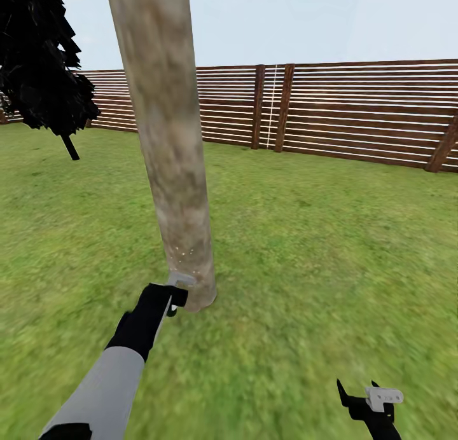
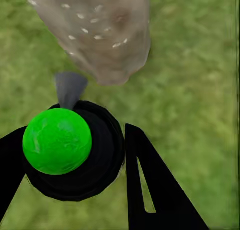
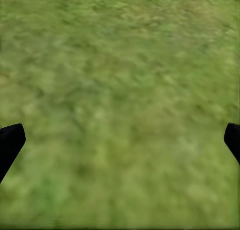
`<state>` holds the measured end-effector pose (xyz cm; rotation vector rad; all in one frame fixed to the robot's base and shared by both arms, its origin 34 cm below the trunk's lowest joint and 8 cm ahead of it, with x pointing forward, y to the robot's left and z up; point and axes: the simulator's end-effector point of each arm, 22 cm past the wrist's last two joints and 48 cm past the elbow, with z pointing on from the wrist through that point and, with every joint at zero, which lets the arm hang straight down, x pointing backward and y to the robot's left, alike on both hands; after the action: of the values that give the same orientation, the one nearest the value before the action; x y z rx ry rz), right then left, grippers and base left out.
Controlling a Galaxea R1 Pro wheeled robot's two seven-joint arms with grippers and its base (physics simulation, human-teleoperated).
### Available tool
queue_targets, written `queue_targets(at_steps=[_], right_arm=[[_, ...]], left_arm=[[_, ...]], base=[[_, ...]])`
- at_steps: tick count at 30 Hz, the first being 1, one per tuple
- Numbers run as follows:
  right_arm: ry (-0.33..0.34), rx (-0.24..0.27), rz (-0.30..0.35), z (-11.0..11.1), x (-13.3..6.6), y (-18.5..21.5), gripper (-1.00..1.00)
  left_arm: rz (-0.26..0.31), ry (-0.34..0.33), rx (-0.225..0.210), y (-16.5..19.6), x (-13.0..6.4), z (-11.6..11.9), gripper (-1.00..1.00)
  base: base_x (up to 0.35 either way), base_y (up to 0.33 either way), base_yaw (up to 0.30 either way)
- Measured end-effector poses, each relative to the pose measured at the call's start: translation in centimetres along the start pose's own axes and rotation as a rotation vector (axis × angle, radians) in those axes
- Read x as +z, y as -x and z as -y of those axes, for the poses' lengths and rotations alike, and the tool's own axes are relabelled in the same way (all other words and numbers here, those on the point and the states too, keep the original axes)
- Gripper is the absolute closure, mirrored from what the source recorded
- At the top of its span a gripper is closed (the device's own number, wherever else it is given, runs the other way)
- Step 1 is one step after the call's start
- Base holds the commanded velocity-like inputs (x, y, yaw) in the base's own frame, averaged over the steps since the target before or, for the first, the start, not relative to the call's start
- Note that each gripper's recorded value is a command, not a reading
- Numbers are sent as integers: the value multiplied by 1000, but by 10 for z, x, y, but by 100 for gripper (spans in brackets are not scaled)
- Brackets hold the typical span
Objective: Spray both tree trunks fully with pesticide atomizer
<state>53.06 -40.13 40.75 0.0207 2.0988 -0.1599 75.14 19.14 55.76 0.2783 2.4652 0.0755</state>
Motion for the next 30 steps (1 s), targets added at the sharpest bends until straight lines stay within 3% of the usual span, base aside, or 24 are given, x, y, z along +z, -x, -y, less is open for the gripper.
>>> queue_targets(at_steps=[2,5,8,9,10,13,15,18,20,23,26,28,30], right_arm=[[1,0,-1,0,0,0,-100],[1,0,0,0,0,0,-100],[13,11,-16,-7,-2,-7,-100],[16,15,-21,-9,-2,-9,-100],[16,17,-23,-9,-3,-10,-100],[17,18,-26,-10,-3,-11,-100],[17,18,-25,-10,-3,-11,-100],[17,18,-25,-10,-3,-11,-100],[17,18,-25,-10,-3,-11,-100],[18,18,-25,-10,-3,-11,-100],[18,18,-26,-10,-3,-12,-100],[17,18,-25,-10,-3,-11,-100],[17,18,-25,-10,-3,-11,-100]], left_arm=[[4,-14,19,2,-1,6,100],[6,-4,28,3,-1,-5,100],[-15,71,25,-11,0,-66,100],[-20,49,-4,-15,0,-77,100],[-22,13,-27,-18,0,-75,100],[-19,-63,-41,-16,0,-52,100],[-9,-121,-25,-7,-2,-10,100],[-20,-149,9,-1,-5,17,100],[-1,-131,16,8,-9,9,100],[59,-75,2,34,-26,-22,100],[40,-42,-14,33,-32,-43,100],[13,-56,-26,32,-35,-35,100],[14,-91,-11,39,-38,-10,100]], base=[[-5,0,0],[0,0,0],[0,0,0],[0,0,0],[0,0,0],[0,0,0],[0,0,0],[-2,0,0],[-165,78,0],[-275,137,0],[-121,56,0],[-16,7,0],[-3,2,0]])
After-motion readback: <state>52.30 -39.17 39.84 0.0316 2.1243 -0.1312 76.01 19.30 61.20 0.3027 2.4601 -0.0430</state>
